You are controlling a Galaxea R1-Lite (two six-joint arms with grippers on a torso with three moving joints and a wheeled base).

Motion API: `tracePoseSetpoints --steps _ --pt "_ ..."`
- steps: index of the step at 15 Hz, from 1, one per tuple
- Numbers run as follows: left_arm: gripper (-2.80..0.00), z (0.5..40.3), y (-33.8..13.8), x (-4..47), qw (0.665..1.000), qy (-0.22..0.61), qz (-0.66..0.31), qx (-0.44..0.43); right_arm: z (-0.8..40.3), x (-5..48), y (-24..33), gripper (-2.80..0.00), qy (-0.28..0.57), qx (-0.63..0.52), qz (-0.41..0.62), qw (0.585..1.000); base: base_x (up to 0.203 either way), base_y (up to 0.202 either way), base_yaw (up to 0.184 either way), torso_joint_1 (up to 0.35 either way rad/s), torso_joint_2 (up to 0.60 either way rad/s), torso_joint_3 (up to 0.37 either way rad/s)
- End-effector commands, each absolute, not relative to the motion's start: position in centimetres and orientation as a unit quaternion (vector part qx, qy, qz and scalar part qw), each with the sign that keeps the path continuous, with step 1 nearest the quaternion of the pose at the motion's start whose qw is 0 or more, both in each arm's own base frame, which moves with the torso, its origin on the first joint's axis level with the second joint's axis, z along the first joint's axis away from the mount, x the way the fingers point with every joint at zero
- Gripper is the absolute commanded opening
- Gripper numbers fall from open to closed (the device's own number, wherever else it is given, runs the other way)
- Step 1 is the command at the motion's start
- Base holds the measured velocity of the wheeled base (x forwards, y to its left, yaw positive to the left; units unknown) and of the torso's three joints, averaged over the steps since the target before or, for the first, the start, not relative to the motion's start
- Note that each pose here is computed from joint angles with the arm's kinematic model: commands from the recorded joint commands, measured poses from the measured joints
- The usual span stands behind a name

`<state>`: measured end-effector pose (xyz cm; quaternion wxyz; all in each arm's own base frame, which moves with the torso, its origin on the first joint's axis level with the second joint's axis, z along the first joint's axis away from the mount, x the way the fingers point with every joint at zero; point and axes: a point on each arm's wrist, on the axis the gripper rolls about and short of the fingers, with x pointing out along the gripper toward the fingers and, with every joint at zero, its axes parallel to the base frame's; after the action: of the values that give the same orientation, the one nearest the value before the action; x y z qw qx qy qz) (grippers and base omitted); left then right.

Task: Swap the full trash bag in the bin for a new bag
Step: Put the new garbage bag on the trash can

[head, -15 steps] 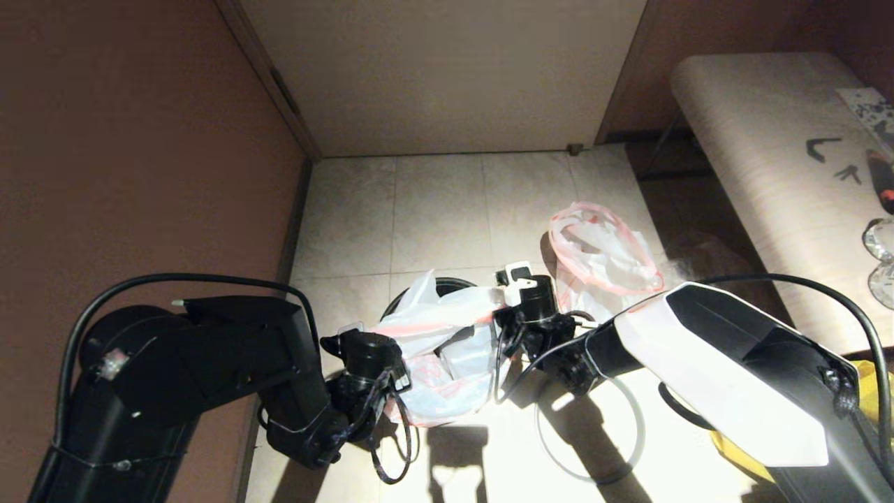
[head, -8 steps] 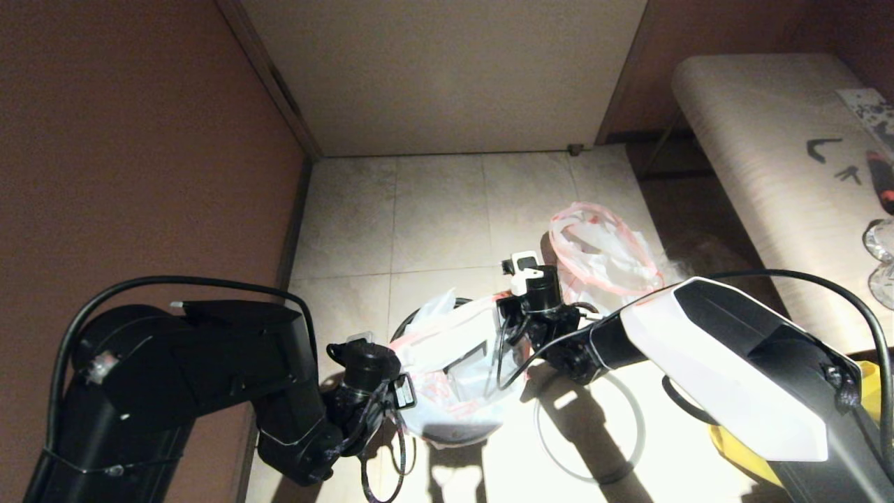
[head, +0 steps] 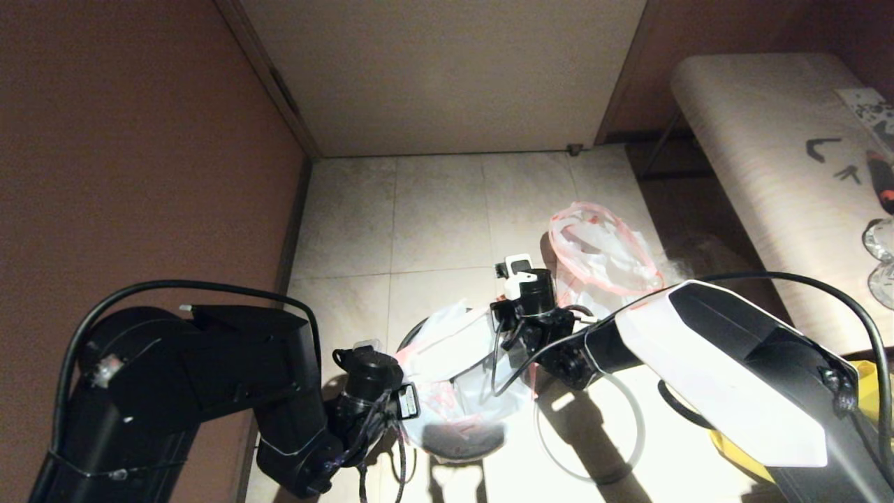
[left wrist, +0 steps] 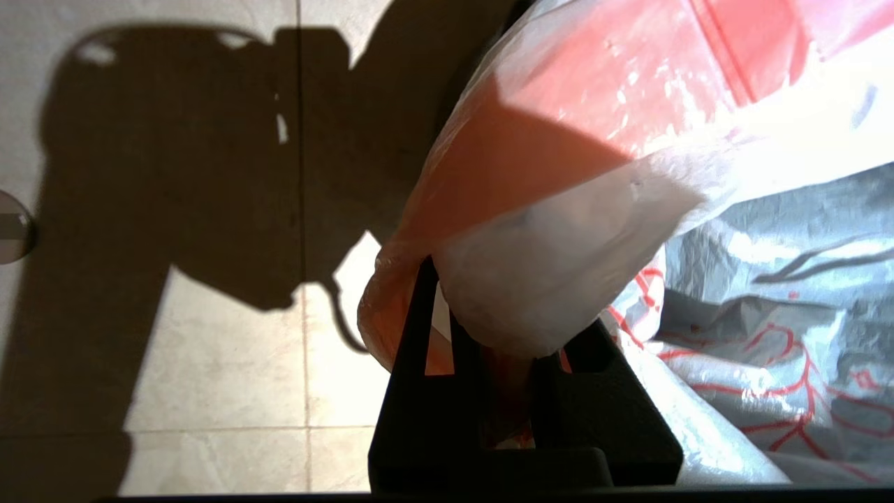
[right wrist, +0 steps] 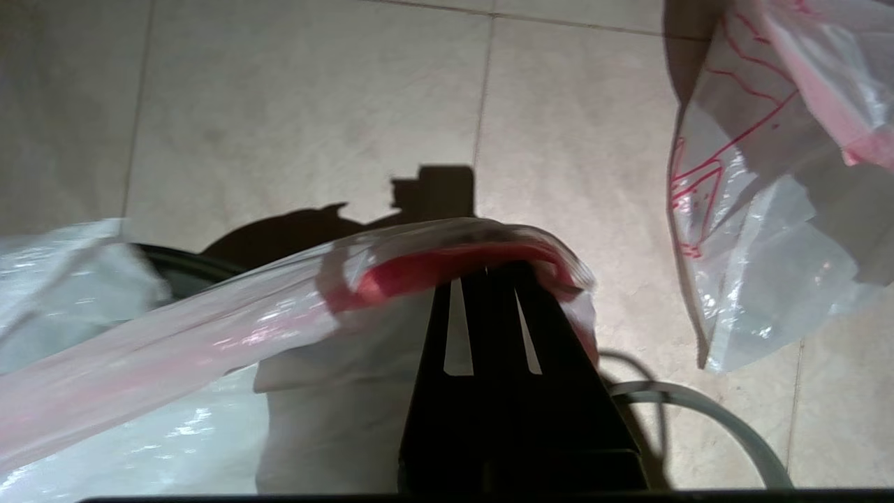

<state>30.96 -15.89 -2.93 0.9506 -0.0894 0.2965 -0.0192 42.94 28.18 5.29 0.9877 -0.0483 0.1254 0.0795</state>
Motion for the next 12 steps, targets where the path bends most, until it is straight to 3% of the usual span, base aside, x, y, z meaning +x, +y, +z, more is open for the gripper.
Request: tracePoseSetpoints --steps 1,12 --pt "-2.80 -3.0 -15.9 30.8 0.951 0.297 -0.020 -0.090 5.1 42.0 29.5 -2.80 0.127 -0.052 0.094 0.986 0.000 0.000 0.000 0.000 0.00 0.000" --pt "-2.80 -3.6 -16.1 29.3 0.953 0.286 -0.068 -0.065 3.9 39.0 33.8 -2.80 0.131 -0.059 0.143 0.979 0.000 0.000 0.000 0.000 0.00 0.000"
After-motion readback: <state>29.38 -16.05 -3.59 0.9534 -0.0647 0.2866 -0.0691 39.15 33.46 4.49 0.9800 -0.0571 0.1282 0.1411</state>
